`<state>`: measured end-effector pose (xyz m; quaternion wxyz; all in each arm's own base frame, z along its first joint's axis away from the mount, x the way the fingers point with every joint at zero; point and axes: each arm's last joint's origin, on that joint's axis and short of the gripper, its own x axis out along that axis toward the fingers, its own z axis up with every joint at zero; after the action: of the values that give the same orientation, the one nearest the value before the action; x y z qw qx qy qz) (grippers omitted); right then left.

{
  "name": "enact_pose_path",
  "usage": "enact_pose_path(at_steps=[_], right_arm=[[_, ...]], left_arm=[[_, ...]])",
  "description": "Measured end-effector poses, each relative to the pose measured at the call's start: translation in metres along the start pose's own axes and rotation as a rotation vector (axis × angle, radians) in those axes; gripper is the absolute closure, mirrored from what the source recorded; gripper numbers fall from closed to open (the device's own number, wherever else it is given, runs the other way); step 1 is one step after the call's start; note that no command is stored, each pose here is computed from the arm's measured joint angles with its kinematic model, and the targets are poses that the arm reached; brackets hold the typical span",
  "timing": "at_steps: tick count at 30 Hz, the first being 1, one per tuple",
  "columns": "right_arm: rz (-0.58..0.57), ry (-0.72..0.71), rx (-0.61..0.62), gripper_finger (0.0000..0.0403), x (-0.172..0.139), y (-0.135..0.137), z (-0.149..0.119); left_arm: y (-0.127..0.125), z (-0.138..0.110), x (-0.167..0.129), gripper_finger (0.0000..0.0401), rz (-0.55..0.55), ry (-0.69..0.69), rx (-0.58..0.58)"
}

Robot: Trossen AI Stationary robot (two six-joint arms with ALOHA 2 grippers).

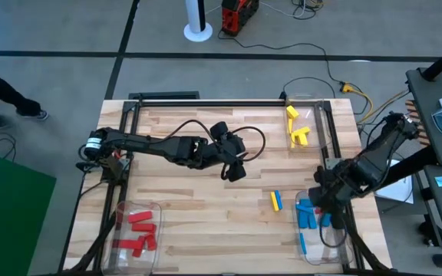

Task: Sort blocks
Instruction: Put the red block into the bottom left transparent bin, then put the yellow block into the top right transparent bin

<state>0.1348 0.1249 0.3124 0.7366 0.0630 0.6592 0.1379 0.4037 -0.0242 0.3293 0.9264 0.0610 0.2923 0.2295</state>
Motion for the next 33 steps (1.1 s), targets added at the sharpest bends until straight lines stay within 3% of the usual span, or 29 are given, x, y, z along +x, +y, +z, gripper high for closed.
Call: enact_pose_path(at_steps=[5, 16, 23, 28, 33], right_arm=[[0.038, 0.020, -0.063, 0.0354, 0.011, 0.022, -0.003], [0.010, 0.059, 0.002, 0.0311, 0.028, 0.037, -0.003], [0.013, 0.048, 0.015, 0.0350, 0.029, 0.038, -0.002], [-0.067, -0.013, 0.020, 0.0389, 0.025, 0.032, -0.003], [-0.176, -0.083, 0.053, 0.0391, 0.018, 0.019, -0.002]], left_arm=[[0.000, -0.001, 0.000, 0.0193, 0.000, 0.004, 0.003], [0.000, -0.001, 0.000, 0.0193, 0.000, 0.005, 0.009], [0.000, -0.001, 0.000, 0.0193, -0.001, 0.006, 0.019], [-0.001, -0.001, 0.000, 0.0193, -0.025, 0.007, 0.018], [-0.003, -0.001, 0.000, 0.0193, -0.090, 0.010, 0.016]])
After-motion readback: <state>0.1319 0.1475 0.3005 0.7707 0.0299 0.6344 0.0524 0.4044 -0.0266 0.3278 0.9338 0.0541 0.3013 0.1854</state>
